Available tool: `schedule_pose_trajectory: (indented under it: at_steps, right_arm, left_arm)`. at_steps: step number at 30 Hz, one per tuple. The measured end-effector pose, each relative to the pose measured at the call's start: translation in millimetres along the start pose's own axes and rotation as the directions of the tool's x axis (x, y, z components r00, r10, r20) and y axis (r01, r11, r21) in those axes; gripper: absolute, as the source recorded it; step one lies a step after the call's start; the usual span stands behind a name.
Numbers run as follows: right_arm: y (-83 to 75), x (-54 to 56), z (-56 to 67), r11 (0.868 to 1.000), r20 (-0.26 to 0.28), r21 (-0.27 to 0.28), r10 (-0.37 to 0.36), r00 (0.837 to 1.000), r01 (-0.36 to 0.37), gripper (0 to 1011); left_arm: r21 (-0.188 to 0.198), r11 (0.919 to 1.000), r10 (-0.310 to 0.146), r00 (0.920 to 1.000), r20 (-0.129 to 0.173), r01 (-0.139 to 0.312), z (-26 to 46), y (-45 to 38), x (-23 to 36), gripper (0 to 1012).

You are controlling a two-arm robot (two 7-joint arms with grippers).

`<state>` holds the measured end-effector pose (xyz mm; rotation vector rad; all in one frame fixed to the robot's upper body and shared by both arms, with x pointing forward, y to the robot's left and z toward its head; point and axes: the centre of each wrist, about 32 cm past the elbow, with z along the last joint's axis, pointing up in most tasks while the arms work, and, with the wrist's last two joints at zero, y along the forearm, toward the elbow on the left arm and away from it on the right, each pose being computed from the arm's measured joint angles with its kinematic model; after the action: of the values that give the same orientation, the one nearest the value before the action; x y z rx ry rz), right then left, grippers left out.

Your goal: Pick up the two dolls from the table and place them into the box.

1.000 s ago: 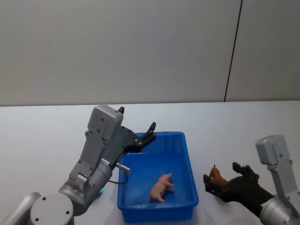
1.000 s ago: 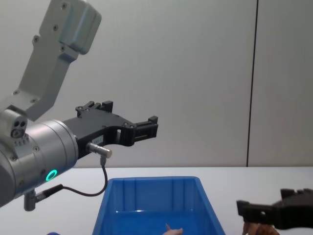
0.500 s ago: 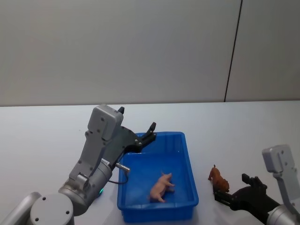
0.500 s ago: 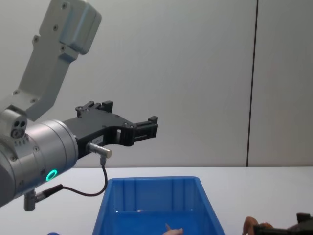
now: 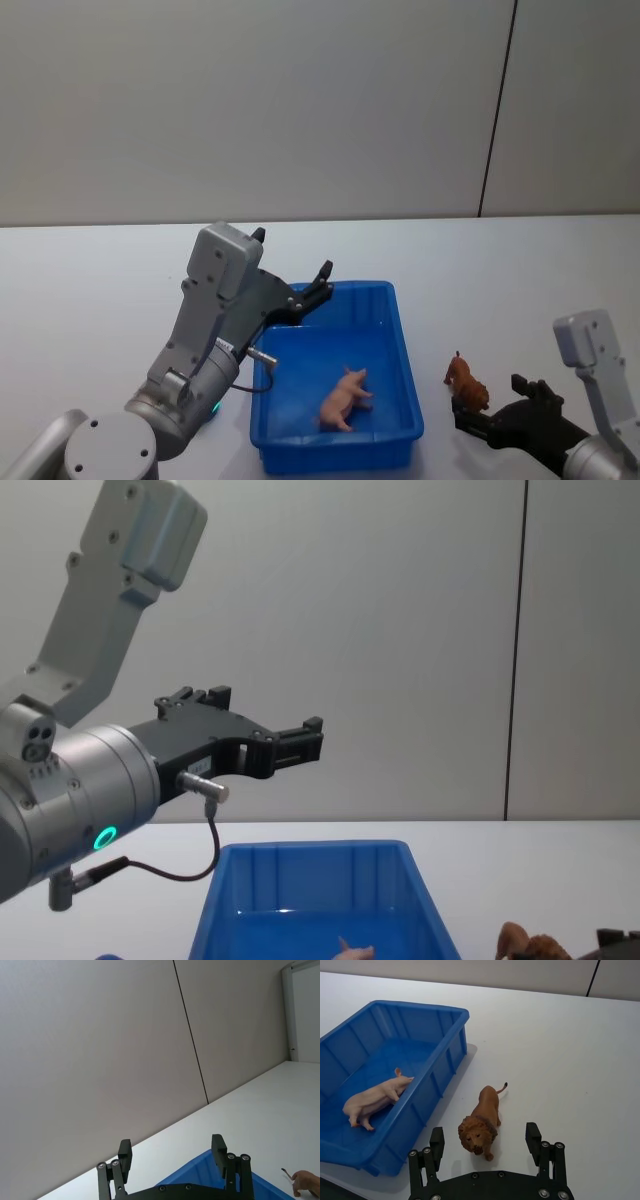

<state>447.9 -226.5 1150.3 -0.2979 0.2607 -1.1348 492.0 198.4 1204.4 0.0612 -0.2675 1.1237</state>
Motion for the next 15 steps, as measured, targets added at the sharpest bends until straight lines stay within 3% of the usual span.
schedule_pose_trajectory:
  at_steps: [15]
  right_arm:
    - [13.2,-0.6,0.1,1.0,-0.007,-0.011,0.027,1.0,-0.027,996]
  left_arm:
    - [0.0,1.0,0.0,1.0,0.0,0.0,0.0,0.0,0.0,1002]
